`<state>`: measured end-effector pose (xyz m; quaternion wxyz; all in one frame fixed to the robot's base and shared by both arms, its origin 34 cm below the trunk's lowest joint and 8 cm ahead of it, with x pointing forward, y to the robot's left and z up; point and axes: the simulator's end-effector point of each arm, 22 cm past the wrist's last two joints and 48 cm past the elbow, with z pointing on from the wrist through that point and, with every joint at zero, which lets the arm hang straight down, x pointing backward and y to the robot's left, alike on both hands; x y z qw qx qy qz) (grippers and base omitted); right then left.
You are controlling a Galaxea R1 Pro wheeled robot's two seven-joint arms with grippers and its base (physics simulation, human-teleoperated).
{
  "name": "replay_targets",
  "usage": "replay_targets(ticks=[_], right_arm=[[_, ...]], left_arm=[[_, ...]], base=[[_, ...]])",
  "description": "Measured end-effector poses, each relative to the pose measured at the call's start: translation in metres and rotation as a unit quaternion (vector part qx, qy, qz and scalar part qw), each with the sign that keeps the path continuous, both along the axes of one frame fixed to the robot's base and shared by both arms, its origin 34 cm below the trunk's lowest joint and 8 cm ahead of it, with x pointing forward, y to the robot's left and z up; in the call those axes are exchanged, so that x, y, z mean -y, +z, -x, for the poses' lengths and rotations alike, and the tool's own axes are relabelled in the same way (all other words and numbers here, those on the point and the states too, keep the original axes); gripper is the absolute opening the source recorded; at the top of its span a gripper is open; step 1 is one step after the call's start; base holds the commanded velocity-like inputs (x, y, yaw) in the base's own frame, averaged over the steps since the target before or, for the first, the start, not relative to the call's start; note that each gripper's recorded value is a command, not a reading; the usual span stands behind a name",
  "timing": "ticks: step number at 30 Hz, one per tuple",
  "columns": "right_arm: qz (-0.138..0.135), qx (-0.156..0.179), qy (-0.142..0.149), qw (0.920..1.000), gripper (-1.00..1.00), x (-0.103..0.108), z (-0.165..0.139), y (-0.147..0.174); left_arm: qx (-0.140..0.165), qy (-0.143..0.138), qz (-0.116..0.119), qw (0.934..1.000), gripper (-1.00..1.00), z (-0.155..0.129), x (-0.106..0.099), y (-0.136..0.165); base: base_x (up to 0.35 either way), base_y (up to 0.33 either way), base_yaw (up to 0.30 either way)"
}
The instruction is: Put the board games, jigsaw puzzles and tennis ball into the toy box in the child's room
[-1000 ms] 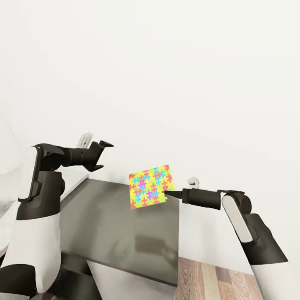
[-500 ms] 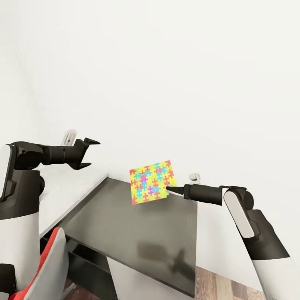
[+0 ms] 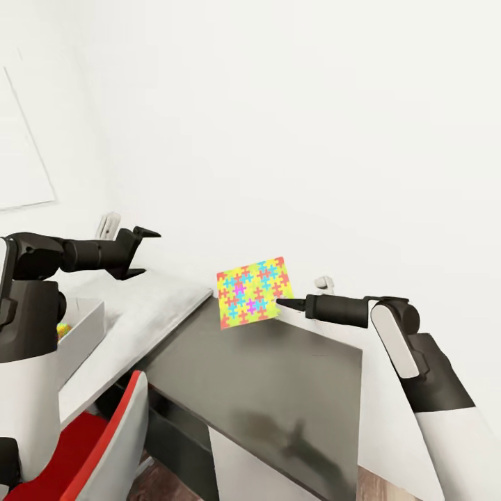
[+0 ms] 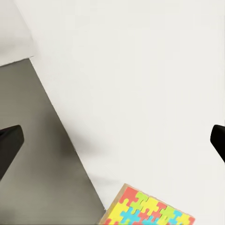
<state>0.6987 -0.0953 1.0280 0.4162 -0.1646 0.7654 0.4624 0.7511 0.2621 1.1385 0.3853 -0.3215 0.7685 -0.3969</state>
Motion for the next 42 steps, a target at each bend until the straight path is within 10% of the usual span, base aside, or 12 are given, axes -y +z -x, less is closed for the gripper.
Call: replay_targets(ticks=[20, 27, 42], right_arm=[[-0.016, -0.047, -0.011, 0.9987, -1.00, -0.001, -0.048, 0.039], [-0.021, -0.108, 0.014, 0.9938, -1.00, -0.050, -0.082, 0.059], [-0.017, -0.118, 0.018, 0.9927, -1.00, -0.064, -0.104, 0.121]], left_arm=[[0.012, 0.013, -0.003, 0.9998, 1.00, 0.011, -0.056, 0.052], [0.010, 0.015, -0.006, 0.9998, 1.00, 0.016, -0.070, 0.064], [0.003, 0.013, -0.002, 0.9999, 1.00, 0.027, -0.089, 0.083]], base=[[0.000, 0.000, 0.299], [0.000, 0.000, 0.299], [0.000, 0.000, 0.299]])
